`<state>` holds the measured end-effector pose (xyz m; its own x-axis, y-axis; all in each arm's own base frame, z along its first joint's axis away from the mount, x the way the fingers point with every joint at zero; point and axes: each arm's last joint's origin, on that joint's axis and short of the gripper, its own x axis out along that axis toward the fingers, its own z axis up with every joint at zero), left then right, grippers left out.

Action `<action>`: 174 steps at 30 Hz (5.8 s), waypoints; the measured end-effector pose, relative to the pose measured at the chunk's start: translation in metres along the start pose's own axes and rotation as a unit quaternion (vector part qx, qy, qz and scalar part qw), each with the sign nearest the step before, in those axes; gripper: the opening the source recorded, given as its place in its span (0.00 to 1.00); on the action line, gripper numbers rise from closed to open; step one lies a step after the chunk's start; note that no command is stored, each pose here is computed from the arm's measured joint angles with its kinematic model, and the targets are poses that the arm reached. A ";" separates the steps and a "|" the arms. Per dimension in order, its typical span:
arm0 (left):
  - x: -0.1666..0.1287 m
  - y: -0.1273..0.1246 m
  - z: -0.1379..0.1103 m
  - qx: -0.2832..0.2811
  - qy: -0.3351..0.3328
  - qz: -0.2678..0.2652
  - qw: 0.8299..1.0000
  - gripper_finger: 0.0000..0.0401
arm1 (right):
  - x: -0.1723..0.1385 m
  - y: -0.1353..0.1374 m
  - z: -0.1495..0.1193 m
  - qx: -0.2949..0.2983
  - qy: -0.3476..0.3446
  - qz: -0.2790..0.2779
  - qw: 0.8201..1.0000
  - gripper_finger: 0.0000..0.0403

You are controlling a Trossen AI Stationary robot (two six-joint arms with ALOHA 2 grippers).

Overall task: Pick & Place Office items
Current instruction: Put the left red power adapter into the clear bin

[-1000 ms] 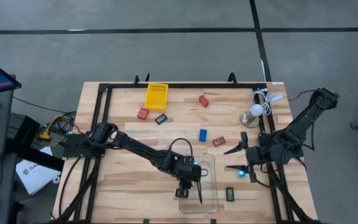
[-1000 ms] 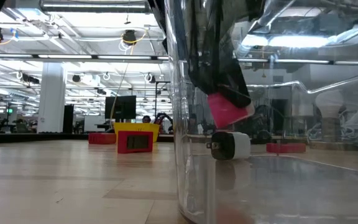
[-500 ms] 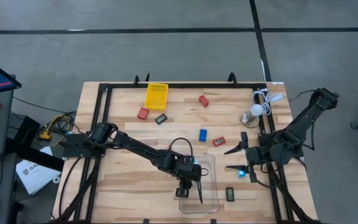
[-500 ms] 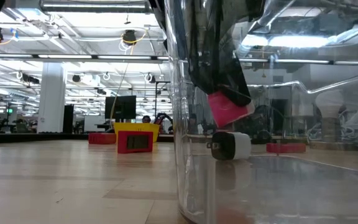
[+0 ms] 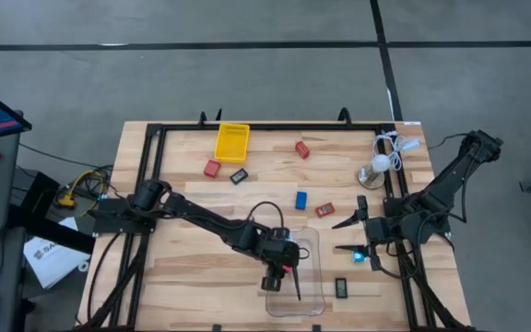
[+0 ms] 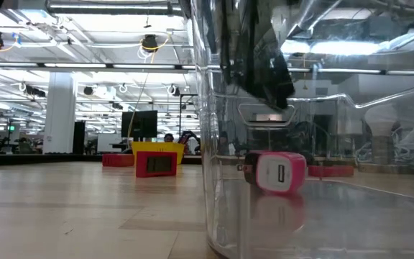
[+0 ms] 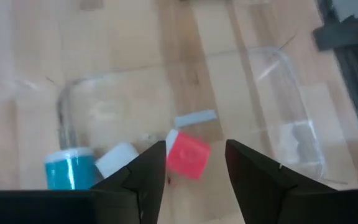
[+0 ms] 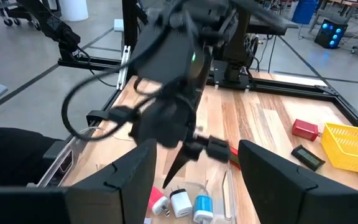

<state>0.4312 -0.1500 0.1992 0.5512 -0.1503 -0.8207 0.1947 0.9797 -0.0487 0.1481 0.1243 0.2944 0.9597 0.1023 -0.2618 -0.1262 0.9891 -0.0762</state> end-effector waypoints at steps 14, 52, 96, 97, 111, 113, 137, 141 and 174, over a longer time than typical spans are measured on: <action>-0.116 -0.014 -0.015 -0.028 -0.057 0.171 0.983 0.38 | 0.000 0.000 -0.001 0.000 0.005 0.001 1.000 0.55; -0.102 -0.038 -0.203 -0.091 -0.264 0.246 0.928 0.37 | 0.009 -0.021 -0.010 0.057 0.021 -0.041 0.997 0.55; -0.170 0.132 -0.202 -0.326 -0.141 0.415 0.838 0.53 | 0.009 -0.012 0.004 0.057 -0.045 -0.004 0.997 0.55; -0.171 0.134 -0.202 -0.343 -0.121 0.421 0.831 0.55 | 0.010 -0.012 0.004 0.057 -0.043 -0.003 0.997 0.55; -0.172 0.182 -0.224 -0.504 0.009 0.324 0.800 0.73 | 0.023 -0.004 -0.002 0.048 -0.026 0.005 0.999 0.55; -0.174 0.188 -0.227 -0.509 0.012 0.325 0.797 0.74 | 0.023 -0.004 -0.002 0.046 -0.026 0.005 0.999 0.55; -0.120 0.224 -0.240 -0.532 0.072 0.296 0.790 0.90 | 0.022 -0.003 0.001 0.019 -0.042 0.018 0.999 0.55; -0.121 0.233 -0.243 -0.531 0.060 0.303 0.789 0.86 | 0.022 -0.003 0.001 0.018 -0.042 0.018 0.999 0.55; -0.107 0.247 -0.250 -0.530 0.065 0.300 0.790 0.81 | 0.022 -0.003 0.002 0.020 -0.044 0.021 0.999 0.55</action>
<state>0.2174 0.1410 0.1323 0.1847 0.3308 -0.9255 -0.8973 0.4408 -0.0215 0.1703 0.1242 0.2907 0.9723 0.1517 -0.1780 -0.1592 0.9868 -0.0287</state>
